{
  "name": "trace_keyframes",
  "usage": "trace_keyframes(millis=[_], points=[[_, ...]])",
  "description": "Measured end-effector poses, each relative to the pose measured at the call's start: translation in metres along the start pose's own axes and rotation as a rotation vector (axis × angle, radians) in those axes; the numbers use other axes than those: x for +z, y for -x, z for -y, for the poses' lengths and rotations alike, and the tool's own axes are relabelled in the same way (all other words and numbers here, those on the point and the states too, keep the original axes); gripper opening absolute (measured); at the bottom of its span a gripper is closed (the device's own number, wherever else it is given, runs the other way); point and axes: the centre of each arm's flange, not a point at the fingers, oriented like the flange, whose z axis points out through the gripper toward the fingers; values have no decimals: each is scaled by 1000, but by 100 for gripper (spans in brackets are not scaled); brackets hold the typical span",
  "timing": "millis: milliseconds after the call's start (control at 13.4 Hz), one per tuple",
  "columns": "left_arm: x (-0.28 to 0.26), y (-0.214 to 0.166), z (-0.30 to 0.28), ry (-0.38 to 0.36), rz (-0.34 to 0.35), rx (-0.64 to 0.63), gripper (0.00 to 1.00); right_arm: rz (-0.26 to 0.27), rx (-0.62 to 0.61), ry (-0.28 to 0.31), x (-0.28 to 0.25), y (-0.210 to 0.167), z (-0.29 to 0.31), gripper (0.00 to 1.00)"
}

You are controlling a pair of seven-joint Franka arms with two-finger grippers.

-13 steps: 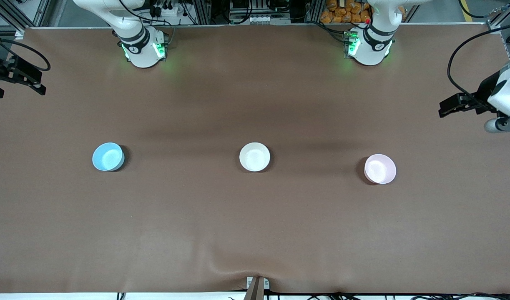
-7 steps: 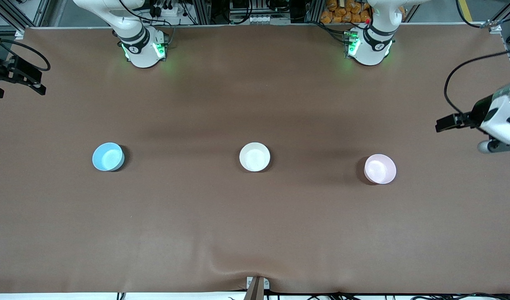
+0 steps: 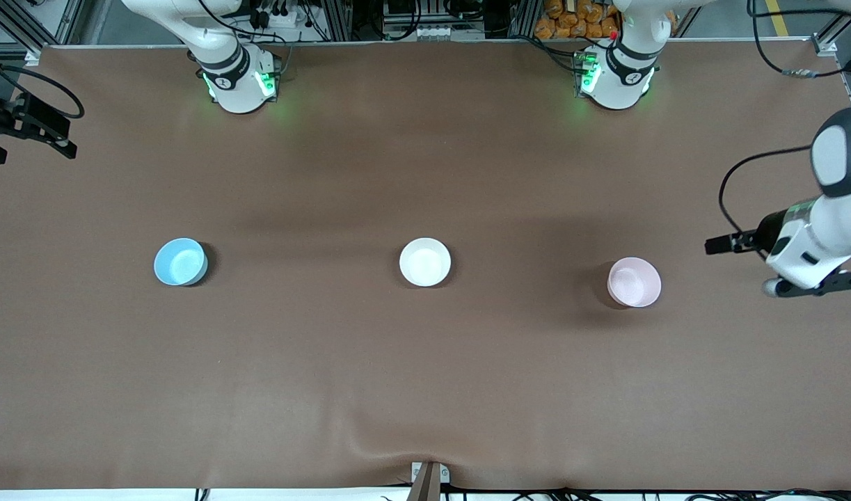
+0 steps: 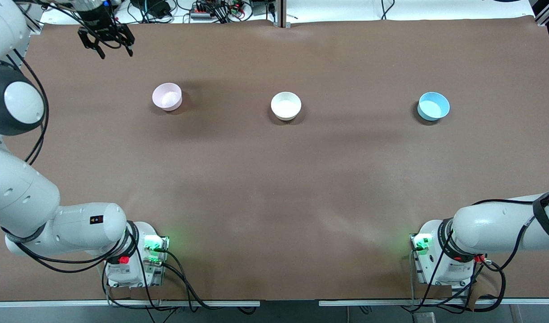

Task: Stack pink and blue bowls on white bowl
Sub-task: 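Lower the left gripper over the pink bowl rim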

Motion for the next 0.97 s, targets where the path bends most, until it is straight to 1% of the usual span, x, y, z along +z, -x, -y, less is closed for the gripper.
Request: trace_keyframes(millis=[224,596,969], points=[[38,-17,1,5,31,-3,100,0,0,0,0,0,0,100],[99,-30,6,16,32,-11,100,0,0,0,0,0,0,100],[126,-35,1,18,55,-4,100,1,0,0,0,0,0,100]])
